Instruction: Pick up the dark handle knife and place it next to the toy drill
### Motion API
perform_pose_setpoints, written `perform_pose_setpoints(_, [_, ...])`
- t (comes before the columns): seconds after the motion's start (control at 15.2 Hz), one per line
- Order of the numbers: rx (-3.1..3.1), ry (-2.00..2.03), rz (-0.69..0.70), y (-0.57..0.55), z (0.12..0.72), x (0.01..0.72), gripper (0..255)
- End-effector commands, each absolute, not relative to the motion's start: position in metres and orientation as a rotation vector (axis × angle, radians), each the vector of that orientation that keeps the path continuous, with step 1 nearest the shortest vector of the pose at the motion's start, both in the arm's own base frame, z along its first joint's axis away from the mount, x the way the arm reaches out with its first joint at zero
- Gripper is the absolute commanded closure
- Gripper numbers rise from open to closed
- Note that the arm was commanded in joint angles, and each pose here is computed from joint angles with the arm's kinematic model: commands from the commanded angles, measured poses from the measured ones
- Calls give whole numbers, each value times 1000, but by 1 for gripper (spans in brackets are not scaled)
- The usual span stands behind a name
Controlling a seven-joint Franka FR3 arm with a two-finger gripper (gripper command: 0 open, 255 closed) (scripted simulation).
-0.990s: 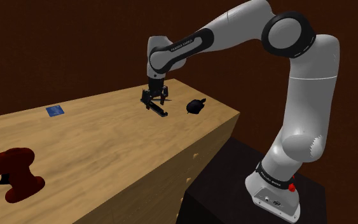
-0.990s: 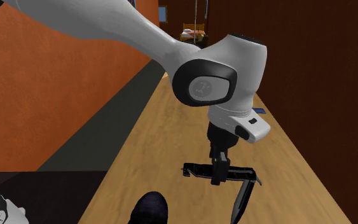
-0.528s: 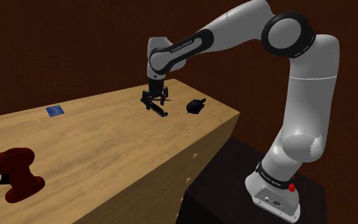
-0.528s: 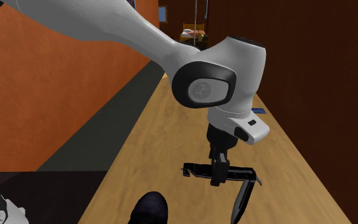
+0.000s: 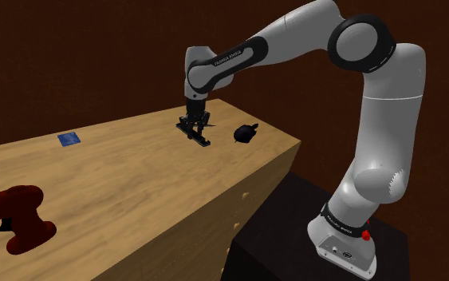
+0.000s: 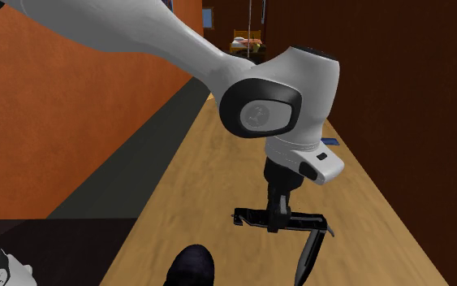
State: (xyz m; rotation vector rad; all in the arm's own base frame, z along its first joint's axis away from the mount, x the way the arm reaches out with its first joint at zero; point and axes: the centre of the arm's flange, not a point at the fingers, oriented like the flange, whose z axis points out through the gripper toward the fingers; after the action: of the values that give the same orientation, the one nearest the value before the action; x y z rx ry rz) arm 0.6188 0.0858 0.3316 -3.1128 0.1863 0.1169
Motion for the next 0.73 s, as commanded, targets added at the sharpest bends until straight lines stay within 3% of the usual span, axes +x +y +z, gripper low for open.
perform_pose_setpoints(0.0, [-3113,186,117,86,331,619,255])
perform_pose_setpoints(0.66, [-3113,186,117,86,379,619,255])
